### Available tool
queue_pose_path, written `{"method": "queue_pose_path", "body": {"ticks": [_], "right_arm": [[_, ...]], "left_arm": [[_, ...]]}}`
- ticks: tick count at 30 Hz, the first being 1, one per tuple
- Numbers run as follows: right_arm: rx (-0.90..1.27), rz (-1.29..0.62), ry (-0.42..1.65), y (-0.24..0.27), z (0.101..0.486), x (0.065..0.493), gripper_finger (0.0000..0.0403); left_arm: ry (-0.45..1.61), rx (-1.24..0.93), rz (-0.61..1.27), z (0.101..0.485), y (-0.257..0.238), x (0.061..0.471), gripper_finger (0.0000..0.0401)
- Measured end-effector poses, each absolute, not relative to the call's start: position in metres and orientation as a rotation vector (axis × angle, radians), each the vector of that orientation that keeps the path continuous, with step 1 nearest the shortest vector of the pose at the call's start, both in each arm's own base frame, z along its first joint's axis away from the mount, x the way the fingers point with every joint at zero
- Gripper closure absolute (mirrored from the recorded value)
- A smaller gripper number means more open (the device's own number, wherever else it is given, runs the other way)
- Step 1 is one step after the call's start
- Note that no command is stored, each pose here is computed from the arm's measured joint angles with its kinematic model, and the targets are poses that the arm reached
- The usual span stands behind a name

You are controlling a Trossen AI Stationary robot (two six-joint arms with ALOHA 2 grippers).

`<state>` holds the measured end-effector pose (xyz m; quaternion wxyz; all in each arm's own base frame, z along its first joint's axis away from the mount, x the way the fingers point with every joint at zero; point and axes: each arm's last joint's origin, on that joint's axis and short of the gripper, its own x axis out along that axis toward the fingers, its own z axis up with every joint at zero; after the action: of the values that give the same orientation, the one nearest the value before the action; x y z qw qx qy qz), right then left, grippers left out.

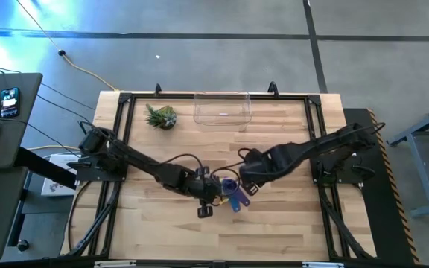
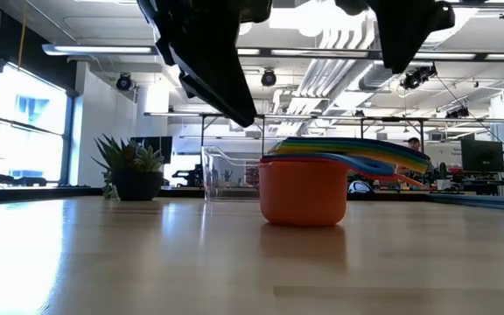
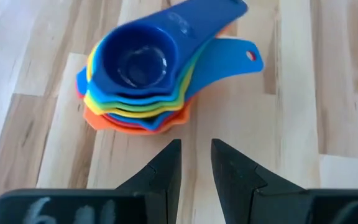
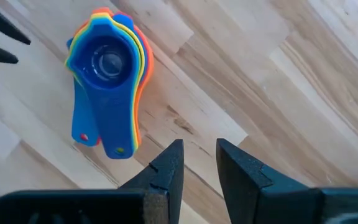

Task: Nest measuring cups in basket
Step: Adjust the stacked measuring cups

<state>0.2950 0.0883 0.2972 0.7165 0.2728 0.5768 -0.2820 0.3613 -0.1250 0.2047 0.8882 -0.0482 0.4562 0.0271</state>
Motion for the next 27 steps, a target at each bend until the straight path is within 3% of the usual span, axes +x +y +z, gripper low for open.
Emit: {"method": "queue_pose_path", "body": {"ticks": [17,27], "right_arm": [[0.749,-0.59,1.129,0.095,0.218,0.27,0.0316],[0.693,-0.563,1.082,0.095,0.204,0.275,0.0316]], "left_arm": [[0.885,-0.095,0.016,0.198,-0.129,0.372,0.0323],[0.884,-0.139,-0.01,0.181,-0.136,0.381,0.0323]]}}
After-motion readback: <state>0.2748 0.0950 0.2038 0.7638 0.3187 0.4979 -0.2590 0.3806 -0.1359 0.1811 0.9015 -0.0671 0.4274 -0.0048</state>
